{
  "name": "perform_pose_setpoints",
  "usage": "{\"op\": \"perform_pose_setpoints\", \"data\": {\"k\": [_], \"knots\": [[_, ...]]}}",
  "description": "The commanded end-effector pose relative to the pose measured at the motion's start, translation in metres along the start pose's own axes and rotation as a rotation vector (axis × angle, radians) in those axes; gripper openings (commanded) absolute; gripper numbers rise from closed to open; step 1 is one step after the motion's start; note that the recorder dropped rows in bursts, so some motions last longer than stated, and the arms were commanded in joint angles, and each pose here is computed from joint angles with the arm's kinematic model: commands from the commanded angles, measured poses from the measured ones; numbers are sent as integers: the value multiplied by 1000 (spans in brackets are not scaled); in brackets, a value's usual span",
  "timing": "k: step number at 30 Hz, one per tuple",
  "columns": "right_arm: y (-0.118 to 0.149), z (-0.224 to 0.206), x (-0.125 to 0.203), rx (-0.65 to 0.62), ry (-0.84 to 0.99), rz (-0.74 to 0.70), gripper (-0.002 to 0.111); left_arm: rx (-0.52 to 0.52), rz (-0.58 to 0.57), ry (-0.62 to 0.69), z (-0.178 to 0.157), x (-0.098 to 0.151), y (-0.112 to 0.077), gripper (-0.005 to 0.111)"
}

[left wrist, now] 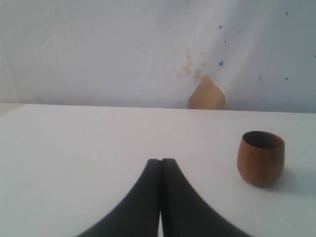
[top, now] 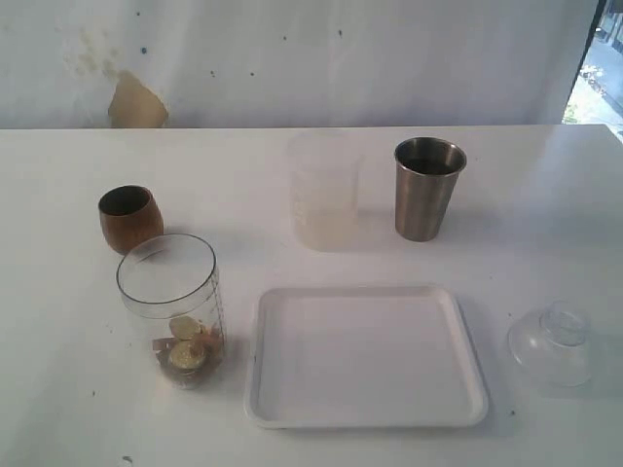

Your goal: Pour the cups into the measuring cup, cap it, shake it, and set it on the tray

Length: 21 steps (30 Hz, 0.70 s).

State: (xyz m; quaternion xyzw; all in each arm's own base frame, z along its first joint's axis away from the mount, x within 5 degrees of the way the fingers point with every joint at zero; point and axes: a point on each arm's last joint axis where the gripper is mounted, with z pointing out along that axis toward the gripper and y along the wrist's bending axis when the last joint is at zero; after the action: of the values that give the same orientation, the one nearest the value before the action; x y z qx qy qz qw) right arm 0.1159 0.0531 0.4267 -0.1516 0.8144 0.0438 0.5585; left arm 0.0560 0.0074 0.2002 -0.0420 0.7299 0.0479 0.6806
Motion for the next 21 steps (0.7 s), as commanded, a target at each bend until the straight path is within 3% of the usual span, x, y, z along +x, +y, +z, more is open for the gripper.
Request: {"op": "perform_pose_setpoints", "data": {"k": [1, 21], "knots": [[-1, 0, 1, 2, -3, 5, 0, 50, 8, 60, 0, 7, -3, 0], [-1, 0, 1, 1, -5, 5, 0, 66, 32, 50, 0, 6, -4, 0]]}}
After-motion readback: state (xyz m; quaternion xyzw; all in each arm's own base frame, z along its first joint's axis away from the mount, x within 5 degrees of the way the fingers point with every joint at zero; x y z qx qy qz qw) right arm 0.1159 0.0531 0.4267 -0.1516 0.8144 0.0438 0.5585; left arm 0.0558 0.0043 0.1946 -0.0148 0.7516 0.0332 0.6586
